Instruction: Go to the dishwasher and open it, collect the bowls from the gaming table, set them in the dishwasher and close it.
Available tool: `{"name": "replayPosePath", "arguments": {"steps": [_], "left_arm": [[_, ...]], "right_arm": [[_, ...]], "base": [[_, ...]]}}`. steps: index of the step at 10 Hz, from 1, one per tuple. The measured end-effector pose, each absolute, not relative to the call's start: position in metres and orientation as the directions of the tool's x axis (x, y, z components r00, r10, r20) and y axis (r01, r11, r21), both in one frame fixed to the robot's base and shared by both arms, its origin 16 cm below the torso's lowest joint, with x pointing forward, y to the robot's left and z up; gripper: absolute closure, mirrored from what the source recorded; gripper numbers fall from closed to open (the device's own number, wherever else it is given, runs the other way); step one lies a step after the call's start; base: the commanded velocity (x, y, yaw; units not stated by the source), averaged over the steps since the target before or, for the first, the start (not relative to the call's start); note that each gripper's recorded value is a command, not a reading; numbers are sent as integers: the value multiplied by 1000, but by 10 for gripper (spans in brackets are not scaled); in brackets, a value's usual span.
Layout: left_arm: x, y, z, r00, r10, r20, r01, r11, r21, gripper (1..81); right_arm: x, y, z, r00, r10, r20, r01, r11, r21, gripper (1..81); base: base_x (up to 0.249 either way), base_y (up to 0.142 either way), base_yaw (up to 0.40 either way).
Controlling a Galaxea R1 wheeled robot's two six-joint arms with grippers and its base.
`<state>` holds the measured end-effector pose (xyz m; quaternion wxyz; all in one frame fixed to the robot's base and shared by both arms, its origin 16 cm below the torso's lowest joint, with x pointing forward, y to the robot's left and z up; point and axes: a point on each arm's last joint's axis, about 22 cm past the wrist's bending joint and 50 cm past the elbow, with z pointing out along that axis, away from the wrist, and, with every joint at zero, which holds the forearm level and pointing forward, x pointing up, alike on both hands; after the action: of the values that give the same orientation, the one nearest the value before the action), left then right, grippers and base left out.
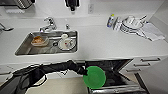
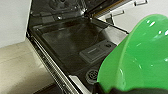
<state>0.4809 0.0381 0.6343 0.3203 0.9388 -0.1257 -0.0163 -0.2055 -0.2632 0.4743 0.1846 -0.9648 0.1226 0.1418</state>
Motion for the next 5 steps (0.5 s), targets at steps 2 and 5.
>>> {"name": "replayPosePath", "arguments": {"steps": [2,5], "left_arm": [[511,29,640,974,-200,103,-221,-761,611,811],[509,-21,644,970,-216,112,-237,-734,636,811]], "right_arm": [[-205,-263,474,930,-184,-319,-289,-902,-322,811],[-191,-260,468,935,-186,-303,-285,-900,-329,811]], "base": [[0,0,0],[0,0,0]]}}
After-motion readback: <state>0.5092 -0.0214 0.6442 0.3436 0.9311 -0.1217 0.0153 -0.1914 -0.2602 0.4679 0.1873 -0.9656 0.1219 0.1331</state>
